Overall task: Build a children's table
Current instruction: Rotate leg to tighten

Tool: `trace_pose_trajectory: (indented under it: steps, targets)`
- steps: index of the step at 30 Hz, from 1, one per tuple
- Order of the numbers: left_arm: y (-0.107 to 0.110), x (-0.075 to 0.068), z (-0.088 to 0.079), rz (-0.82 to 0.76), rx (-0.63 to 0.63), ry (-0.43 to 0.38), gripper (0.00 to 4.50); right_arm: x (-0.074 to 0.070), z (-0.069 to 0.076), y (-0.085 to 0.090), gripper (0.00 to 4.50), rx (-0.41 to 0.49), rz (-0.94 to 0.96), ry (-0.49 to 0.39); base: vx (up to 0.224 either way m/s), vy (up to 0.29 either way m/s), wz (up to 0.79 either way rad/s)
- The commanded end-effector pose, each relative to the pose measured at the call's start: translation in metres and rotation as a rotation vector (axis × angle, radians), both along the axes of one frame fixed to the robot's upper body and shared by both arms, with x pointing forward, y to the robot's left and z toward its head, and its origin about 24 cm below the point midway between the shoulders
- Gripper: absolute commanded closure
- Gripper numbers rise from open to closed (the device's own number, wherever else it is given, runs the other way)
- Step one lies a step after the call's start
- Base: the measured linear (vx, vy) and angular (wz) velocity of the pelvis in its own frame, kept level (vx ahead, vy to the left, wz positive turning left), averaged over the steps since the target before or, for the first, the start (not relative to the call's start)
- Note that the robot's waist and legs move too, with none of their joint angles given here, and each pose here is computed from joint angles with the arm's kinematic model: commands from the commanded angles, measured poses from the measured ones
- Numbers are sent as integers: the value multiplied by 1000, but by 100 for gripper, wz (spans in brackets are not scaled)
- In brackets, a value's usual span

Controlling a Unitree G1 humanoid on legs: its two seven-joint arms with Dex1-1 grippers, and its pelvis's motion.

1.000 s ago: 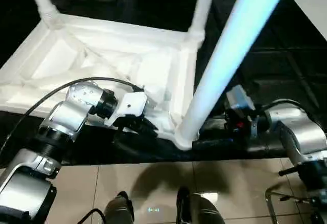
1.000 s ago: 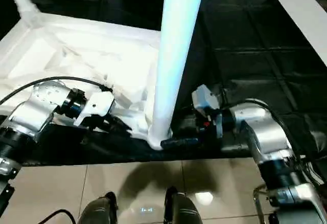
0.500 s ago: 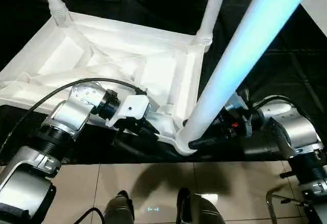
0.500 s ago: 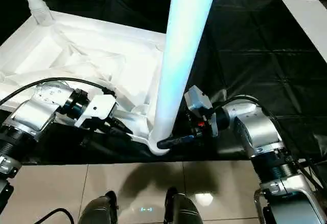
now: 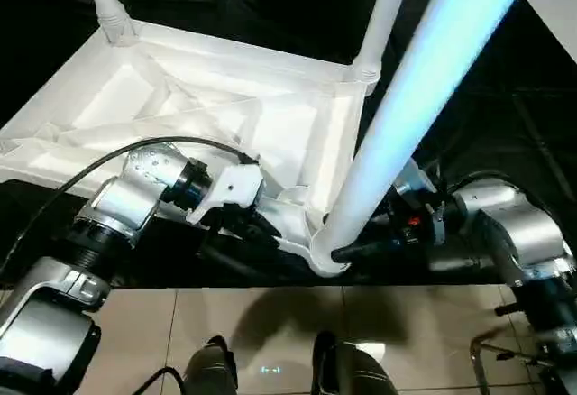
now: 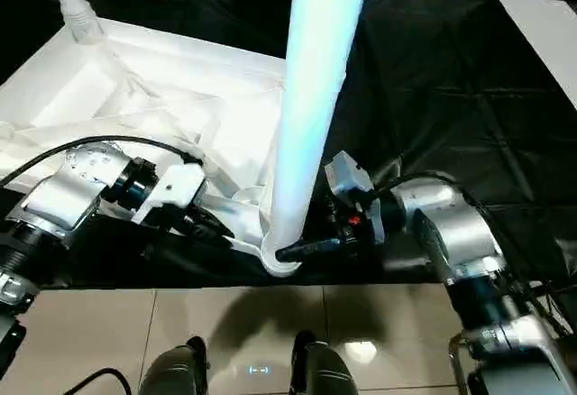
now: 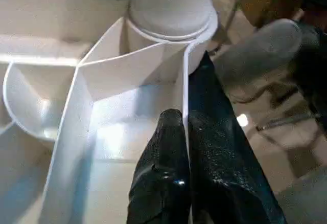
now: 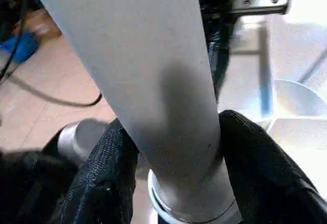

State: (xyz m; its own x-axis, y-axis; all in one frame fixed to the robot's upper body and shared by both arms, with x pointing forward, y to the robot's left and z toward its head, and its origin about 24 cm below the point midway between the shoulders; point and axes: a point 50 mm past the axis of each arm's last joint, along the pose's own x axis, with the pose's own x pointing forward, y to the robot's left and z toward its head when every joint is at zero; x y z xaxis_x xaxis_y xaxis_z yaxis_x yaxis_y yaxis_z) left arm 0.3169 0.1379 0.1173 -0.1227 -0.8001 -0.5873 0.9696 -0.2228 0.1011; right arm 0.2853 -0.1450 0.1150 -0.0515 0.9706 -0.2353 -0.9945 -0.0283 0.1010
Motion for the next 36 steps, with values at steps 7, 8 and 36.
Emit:
trace_pose_trajectory:
  steps: [7,8,36]
  targets:
    - [-26,19,-11,357,-119,1,450,13,-16,23,243,48,-391,31,-15,4,-3]
    - [-31,23,-10,421,-141,-10,450,15,-17,26,243,52,-459,32,-51,15,-12]
    - [-44,41,-12,575,-150,-258,450,31,-10,40,63,194,-1223,-100,0,0,0]
